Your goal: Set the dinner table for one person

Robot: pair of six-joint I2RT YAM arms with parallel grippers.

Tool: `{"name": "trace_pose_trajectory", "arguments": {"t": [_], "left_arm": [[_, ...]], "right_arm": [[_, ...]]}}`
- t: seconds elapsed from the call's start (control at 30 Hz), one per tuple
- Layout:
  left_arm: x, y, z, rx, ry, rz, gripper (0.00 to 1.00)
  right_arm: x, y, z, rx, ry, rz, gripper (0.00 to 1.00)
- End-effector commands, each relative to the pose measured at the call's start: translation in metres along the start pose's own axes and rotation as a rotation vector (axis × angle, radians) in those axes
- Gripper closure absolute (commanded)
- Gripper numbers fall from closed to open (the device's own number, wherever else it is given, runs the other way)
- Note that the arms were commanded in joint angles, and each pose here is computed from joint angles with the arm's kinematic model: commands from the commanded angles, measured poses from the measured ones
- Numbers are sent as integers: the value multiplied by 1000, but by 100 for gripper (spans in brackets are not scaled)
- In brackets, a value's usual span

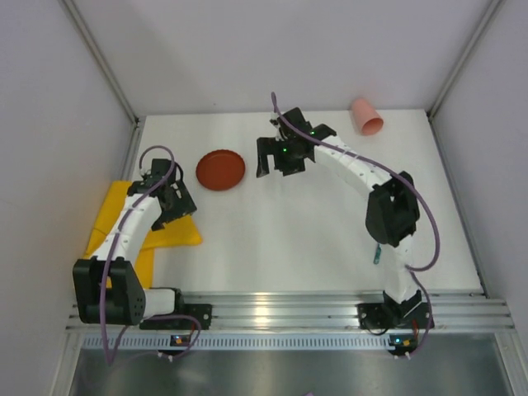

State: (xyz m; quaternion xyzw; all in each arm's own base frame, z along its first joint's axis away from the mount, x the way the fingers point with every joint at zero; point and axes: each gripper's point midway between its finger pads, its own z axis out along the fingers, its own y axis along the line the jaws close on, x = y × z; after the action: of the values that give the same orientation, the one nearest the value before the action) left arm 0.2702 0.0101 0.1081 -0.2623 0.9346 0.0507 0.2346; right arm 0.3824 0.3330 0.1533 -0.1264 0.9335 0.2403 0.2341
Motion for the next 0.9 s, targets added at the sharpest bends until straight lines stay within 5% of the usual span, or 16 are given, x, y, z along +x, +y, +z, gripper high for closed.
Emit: {"name": "trace_pose_trajectory", "arguments": {"t": [0.0,0.53,0.63,0.77,0.83,0.87], "left_arm": [[14,6,8,-29,51,-14,9],[65,0,51,-63,280,-53,38],[81,-2,59,-54,336,-67,52],[92,-3,64,-43,366,-78,88],[93,-4,63,-37,368,-80,100],[94,-5,62,-31,371,-83,100]], "right_arm": [[-29,24,20,-131,-20,23,0],[-73,33,141,-247,-110,285,0],[-70,37,165,-258,-102,329,0],[-66,41,181,-228,-129,343,0],[-67,42,183,-202,-153,339,17],[-66,41,184,-192,-157,337,41]]}}
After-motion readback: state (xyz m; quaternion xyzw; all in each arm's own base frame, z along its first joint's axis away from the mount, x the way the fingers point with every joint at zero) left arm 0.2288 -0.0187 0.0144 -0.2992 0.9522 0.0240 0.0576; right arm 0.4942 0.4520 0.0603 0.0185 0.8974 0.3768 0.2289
